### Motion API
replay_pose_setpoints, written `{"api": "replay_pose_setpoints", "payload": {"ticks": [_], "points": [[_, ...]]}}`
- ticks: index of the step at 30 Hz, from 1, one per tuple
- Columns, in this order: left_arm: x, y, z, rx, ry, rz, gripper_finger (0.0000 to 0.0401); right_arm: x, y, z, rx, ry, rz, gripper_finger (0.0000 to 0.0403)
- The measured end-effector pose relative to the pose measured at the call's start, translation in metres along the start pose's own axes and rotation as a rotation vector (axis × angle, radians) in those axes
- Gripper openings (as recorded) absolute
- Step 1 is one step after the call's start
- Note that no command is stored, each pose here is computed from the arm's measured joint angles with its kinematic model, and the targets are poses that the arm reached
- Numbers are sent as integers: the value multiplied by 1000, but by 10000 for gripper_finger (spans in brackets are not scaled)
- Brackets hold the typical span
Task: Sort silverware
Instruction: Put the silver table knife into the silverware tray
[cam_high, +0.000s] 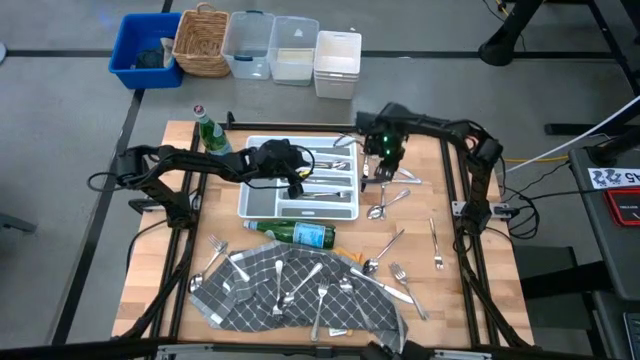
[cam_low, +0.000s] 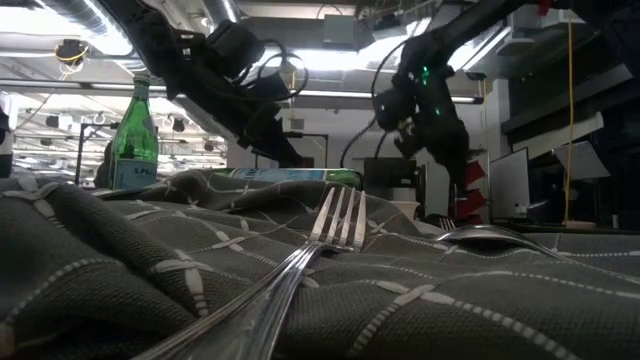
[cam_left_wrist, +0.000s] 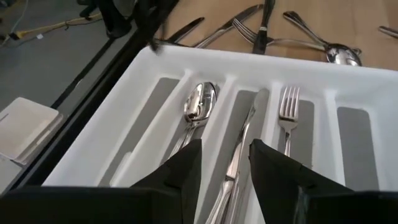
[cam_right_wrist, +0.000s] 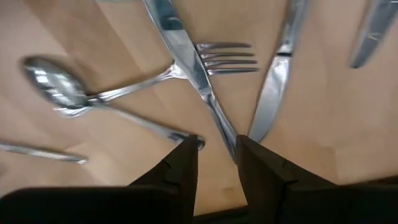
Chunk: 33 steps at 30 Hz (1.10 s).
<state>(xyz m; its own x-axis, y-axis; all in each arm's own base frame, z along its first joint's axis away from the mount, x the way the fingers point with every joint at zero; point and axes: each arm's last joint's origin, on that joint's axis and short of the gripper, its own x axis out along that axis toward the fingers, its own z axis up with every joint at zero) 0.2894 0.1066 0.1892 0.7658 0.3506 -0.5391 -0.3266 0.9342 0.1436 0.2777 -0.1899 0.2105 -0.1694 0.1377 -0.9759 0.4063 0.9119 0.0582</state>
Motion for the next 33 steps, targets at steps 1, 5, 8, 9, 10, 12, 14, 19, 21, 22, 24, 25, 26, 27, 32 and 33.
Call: {"api": "replay_pose_setpoints", "payload": {"ticks": [1,5,8,9,10,12,14,19,21,22,24,25,26,27,32,33], "points": [[0,0,0,0,1,0,123,8,3,0,-9,11,0,113],[0,0,0,0,2,0,123,35,16,-3,-43,49,-2,113],[0,0,0,-2,3,0,123,53,21,-4,-62,39,-8,113],[0,0,0,-3,1,0,123,58,22,-4,-63,24,-12,113],[0,0,0,-3,1,0,123,62,22,-4,-61,7,-14,113],[0,0,0,-10,2,0,123,69,23,-5,-44,-29,-29,113],[0,0,0,-26,2,0,123,73,23,-8,-37,-55,-49,113],[0,0,0,-51,1,0,123,73,23,-19,-19,-88,-94,113],[0,0,0,-52,1,0,123,67,23,-23,-19,-109,-99,113],[0,0,0,-52,1,0,123,64,24,-25,-19,-122,-101,113],[0,0,0,-51,0,0,123,57,24,-28,-19,-151,-104,113],[0,0,0,-52,1,0,123,54,25,-29,-21,-169,-106,113],[0,0,0,-52,1,0,123,50,24,-30,-26,-192,-109,113],[0,0,0,-52,0,0,123,48,24,-30,-36,-214,-113,113],[0,0,0,-53,0,0,123,48,21,-29,-95,-242,-126,113],[0,0,0,-57,0,0,123,51,21,-29,-108,-248,-129,113]]}}
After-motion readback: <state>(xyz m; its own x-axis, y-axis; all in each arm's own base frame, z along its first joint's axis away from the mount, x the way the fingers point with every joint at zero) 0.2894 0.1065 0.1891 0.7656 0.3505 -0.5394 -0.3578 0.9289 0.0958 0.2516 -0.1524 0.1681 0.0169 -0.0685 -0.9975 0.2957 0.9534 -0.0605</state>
